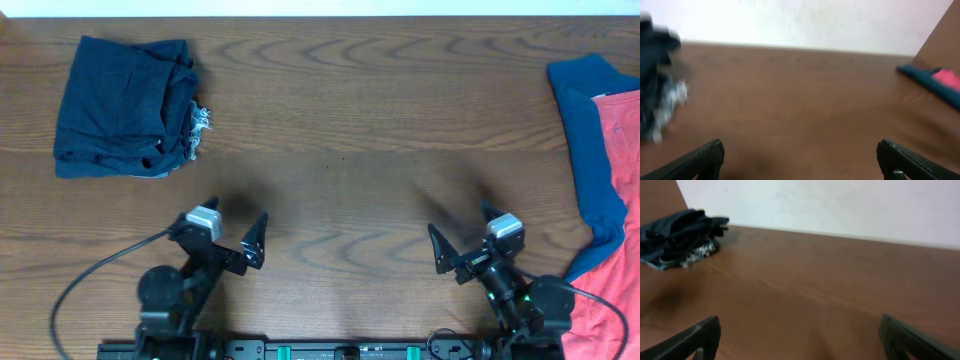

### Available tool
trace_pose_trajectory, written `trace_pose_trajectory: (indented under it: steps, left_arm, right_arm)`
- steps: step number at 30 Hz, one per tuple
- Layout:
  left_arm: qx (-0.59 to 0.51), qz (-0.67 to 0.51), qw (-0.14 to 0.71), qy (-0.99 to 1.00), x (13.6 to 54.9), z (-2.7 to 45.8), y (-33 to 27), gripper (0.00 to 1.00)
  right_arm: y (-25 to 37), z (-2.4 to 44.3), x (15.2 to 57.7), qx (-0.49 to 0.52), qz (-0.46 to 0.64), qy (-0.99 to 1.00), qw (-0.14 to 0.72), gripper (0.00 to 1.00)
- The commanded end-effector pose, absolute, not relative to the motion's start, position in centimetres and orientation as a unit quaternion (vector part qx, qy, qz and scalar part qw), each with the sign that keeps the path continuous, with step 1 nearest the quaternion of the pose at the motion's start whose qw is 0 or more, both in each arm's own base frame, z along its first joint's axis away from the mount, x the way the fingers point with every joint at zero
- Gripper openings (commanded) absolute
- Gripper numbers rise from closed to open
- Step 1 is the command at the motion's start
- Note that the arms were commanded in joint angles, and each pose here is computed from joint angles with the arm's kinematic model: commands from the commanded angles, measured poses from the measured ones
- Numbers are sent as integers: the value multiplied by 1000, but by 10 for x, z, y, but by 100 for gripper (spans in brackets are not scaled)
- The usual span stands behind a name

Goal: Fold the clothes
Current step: 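Move the right gripper to the red T-shirt at the right edge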

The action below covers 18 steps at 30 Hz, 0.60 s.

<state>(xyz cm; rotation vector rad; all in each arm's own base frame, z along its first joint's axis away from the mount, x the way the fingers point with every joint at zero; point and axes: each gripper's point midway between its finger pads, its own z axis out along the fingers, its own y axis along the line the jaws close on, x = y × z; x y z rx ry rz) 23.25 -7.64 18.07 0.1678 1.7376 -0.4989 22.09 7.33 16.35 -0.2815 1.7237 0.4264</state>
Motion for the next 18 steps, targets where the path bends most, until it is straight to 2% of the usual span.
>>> trace_pose_trajectory:
  steps: [1,9,18]
  left_arm:
    - [82,-229,637,731,228,237,-80,98]
    - [39,-202,556,806,251,254,-70,98]
    - [15,-204,428,880,277,274,-73,98]
  right_arm:
    - [65,194,219,-86,186,762,615,99]
    - [62,212,235,-53,189,845,497,99]
    - [80,224,268,-30,257,920,295,99]
